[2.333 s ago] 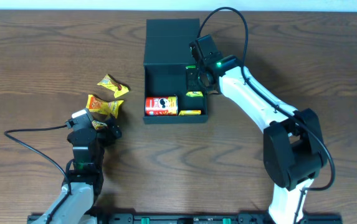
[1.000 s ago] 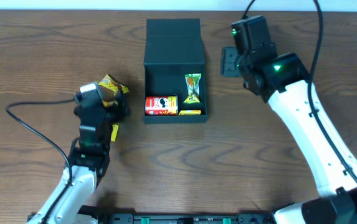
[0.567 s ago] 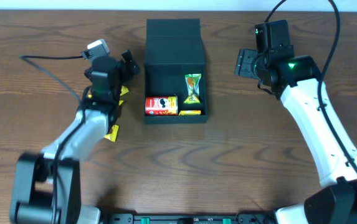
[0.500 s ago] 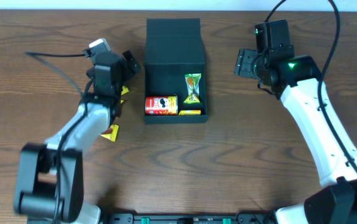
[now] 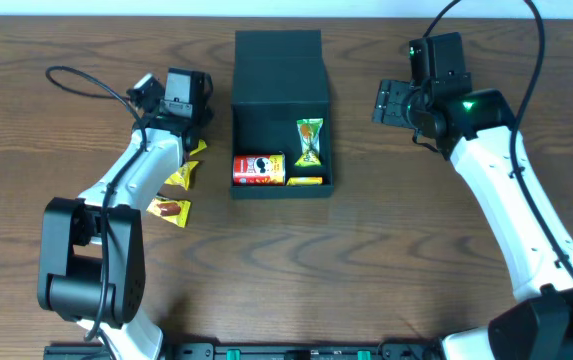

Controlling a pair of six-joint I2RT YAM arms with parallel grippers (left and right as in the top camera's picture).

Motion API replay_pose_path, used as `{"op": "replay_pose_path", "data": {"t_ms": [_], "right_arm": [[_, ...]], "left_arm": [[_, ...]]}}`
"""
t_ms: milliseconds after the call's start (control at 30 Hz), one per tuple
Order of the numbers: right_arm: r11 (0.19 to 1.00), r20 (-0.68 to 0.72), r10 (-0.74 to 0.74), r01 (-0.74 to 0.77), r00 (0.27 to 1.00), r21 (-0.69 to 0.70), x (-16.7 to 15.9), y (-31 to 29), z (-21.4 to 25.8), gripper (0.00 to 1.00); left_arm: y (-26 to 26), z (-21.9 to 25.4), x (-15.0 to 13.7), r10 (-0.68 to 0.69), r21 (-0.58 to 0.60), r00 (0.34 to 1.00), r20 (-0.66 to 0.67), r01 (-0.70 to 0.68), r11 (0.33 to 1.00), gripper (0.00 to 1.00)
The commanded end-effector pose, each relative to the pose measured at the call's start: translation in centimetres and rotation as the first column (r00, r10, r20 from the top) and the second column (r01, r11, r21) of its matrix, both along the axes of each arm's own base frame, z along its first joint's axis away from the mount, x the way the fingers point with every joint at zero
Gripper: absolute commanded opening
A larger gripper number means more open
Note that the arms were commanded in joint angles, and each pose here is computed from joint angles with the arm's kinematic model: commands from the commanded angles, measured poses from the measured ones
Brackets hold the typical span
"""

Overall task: Pack container
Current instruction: 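Grasp the yellow Apollo packet with the left gripper, then carry the Apollo packet into the box with the left gripper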

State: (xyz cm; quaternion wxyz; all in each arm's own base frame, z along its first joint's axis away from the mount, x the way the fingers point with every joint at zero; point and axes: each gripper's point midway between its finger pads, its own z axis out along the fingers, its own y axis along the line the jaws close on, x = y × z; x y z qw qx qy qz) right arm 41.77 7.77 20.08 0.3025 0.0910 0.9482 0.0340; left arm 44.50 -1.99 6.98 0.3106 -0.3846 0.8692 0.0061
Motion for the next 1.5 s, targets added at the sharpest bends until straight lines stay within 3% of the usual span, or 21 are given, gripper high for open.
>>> {"op": "replay_pose_path", "data": {"t_ms": [0,133,367,533,767,967,1167,1367,1467], "right_arm": [[1.000,-0.005,-0.011,0.011,1.000,0.008,-0.1,-0.2,-0.1,0.80],[1.000,-0.014,-0.018,0.018,1.000,0.010,-0.2,-0.2,-0.2,0.81],[1.000,-0.015,-0.017,0.018,1.000,0.009,-0.3,-0.2,-0.3,0.82],[1.000,-0.014,-0.017,0.017,1.000,0.010,-0.3,-0.2,-0.3,0.82],[1.000,-0.023,-0.018,0.018,1.000,0.007,-0.4,-0.3,-0.4,0.83],[1.000,-0.023,-0.017,0.018,1.000,0.007,-0.4,-0.3,-0.4,0.83],[1.000,-0.020,-0.018,0.018,1.000,0.008,-0.4,-0.3,-0.3,0.84],[0.999,0.002,-0.038,0.038,0.999,-0.018,0.0,-0.8,-0.1,0.87],[0.996,0.031,-0.079,0.080,0.996,-0.047,0.6,-2.2,0.3,0.97]], "left_arm": [[-0.5,-0.7,-0.1,0.044,-0.060,0.999,-0.015,-0.045,0.997,0.83],[-1.3,-1.3,0.0,0.018,-0.104,0.999,-0.029,-0.021,0.994,0.79],[-1.7,-3.1,-0.1,0.005,-0.118,0.998,-0.066,-0.013,0.993,0.61],[-1.6,-4.0,-0.4,0.006,-0.112,0.996,-0.091,-0.016,0.994,0.60],[-1.6,-4.7,0.1,0.008,-0.117,0.996,-0.087,-0.018,0.993,0.36],[-1.4,-4.5,0.4,-0.032,-0.083,0.996,-0.080,0.025,0.996,0.26],[-1.0,-4.3,0.5,-0.073,-0.027,0.994,-0.084,0.071,0.997,0.05],[-1.2,-2.3,2.0,-0.180,0.035,0.982,-0.059,0.182,0.983,0.06],[-1.3,0.9,2.5,-0.220,0.080,0.975,-0.021,0.221,0.972,0.06]]}}
